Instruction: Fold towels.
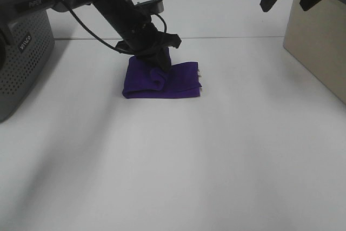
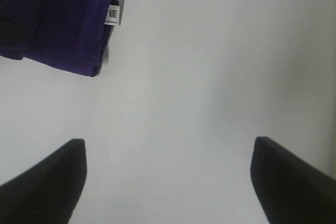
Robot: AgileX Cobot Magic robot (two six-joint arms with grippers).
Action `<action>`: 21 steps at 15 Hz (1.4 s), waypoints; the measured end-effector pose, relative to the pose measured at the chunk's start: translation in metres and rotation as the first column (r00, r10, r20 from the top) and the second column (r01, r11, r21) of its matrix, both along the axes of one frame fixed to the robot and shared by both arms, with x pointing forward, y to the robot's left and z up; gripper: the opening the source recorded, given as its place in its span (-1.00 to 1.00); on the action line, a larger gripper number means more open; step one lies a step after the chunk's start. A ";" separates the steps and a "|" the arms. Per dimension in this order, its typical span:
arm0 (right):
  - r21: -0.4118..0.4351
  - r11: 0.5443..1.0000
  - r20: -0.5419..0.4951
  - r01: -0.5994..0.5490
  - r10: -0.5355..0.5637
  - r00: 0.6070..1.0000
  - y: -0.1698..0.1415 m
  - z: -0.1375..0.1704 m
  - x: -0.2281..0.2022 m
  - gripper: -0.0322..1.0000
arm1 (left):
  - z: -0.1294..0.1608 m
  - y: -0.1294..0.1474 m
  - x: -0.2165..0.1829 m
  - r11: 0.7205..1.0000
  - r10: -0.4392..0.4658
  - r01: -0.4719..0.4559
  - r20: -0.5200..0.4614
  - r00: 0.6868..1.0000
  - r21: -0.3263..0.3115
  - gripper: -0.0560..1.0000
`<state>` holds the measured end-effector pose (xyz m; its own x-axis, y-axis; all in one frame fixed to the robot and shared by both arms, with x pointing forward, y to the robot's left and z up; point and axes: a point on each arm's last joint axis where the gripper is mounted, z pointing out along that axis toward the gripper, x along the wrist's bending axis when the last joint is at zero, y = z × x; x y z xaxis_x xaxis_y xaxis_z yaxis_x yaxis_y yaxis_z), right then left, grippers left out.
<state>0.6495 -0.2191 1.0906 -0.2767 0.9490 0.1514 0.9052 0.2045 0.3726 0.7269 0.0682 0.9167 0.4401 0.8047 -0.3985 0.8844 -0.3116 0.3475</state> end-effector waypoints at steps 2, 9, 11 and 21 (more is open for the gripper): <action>0.003 1.000 0.009 0.002 -0.002 1.000 0.000 0.004 -0.002 0.67 | -0.003 -0.008 -0.001 1.000 -0.001 0.001 0.005 1.000 -0.006 -0.81; 0.034 0.999 0.007 0.001 -0.001 1.000 0.002 0.006 -0.003 0.67 | 0.009 -0.038 -0.006 0.985 0.003 0.005 0.046 0.999 -0.173 0.30; 0.034 0.999 0.007 0.001 -0.001 1.000 0.002 0.006 -0.003 0.67 | 0.037 -0.038 -0.003 0.980 -0.016 0.043 0.139 0.990 -0.193 0.31; 0.058 0.998 0.046 0.001 -0.004 0.999 0.002 0.024 -0.012 0.67 | 0.157 0.121 0.029 0.869 0.264 -0.412 0.448 0.854 0.273 0.32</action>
<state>0.6377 -0.2168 1.1143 -0.2821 0.9396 0.1938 0.8874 0.1789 0.4248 0.7558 0.1889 1.0732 0.1709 0.9822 0.0776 0.7732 -0.1825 0.6074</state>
